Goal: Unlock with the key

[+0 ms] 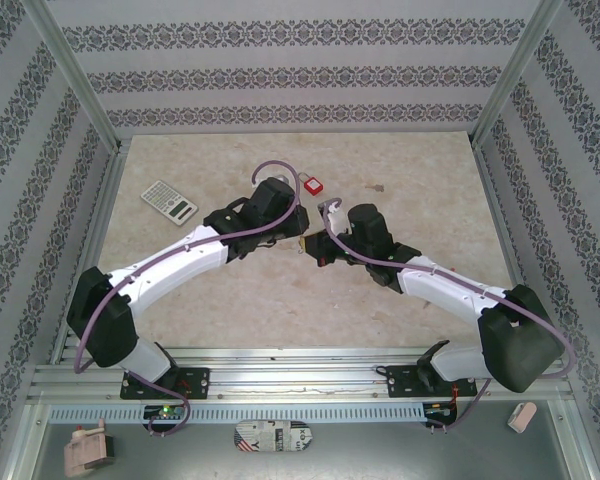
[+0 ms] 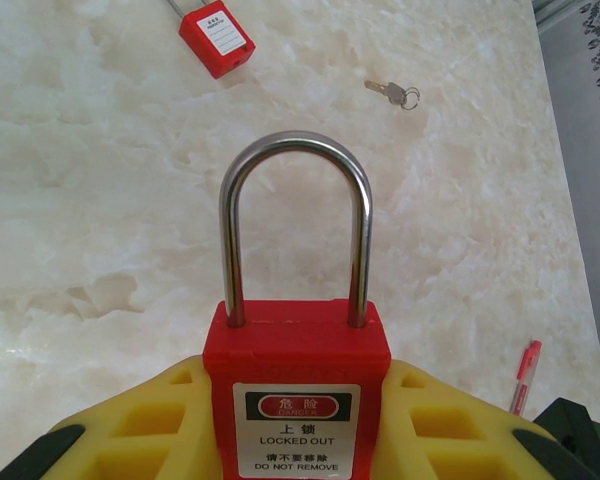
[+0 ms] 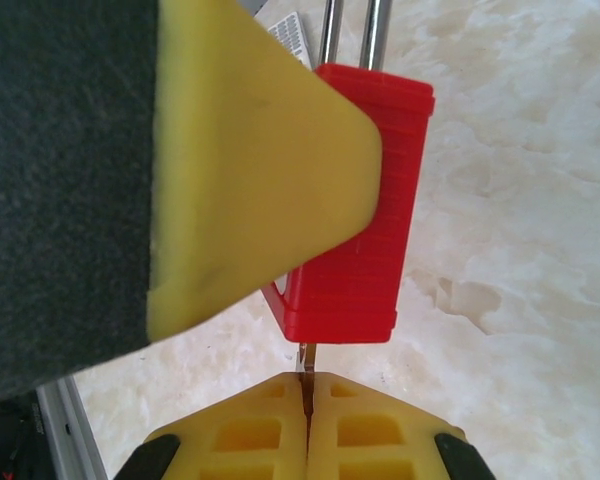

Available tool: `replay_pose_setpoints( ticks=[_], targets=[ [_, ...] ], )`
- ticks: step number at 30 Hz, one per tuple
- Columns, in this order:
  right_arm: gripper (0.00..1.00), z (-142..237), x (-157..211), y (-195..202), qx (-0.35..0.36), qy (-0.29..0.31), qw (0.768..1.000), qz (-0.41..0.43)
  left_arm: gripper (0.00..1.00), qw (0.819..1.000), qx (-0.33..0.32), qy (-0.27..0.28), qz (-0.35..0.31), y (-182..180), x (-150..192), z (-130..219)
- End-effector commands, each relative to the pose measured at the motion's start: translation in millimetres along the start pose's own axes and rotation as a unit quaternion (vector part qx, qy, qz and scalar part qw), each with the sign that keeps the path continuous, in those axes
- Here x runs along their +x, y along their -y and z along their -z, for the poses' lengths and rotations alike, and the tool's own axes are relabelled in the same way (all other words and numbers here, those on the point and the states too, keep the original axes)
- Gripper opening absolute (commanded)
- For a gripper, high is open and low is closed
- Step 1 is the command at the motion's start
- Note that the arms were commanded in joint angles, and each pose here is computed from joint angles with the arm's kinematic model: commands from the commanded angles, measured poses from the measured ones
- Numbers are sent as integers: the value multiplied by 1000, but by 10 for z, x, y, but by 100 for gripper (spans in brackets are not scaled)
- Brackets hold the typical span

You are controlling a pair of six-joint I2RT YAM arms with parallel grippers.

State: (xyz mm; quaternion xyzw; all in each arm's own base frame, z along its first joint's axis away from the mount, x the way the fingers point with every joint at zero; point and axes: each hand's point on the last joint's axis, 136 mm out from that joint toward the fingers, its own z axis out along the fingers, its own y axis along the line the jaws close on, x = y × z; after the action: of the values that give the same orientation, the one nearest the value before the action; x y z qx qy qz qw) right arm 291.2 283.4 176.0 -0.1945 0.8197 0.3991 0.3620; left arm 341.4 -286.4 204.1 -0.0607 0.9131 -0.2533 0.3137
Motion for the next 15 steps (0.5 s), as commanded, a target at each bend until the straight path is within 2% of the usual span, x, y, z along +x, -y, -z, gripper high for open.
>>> replay_pose_setpoints(
  ticks=[1, 5, 10, 15],
  targets=[
    [0, 335, -1102, -383, -30, 188, 979, 72, 0, 992, 1, -128, -6, -64, 724, -110],
    [0, 326, -1156, -455, -24, 188, 978, 90, 0, 989, 43, -137, 18, 98, 738, -109],
    [0, 281, -1103, -393, -3, 164, 981, 108, 0, 989, 20, -146, -9, 58, 725, -103],
    [0, 341, -1210, -385, 4, 184, 977, 111, 0, 984, 31, -176, -5, 71, 907, -198]
  ],
)
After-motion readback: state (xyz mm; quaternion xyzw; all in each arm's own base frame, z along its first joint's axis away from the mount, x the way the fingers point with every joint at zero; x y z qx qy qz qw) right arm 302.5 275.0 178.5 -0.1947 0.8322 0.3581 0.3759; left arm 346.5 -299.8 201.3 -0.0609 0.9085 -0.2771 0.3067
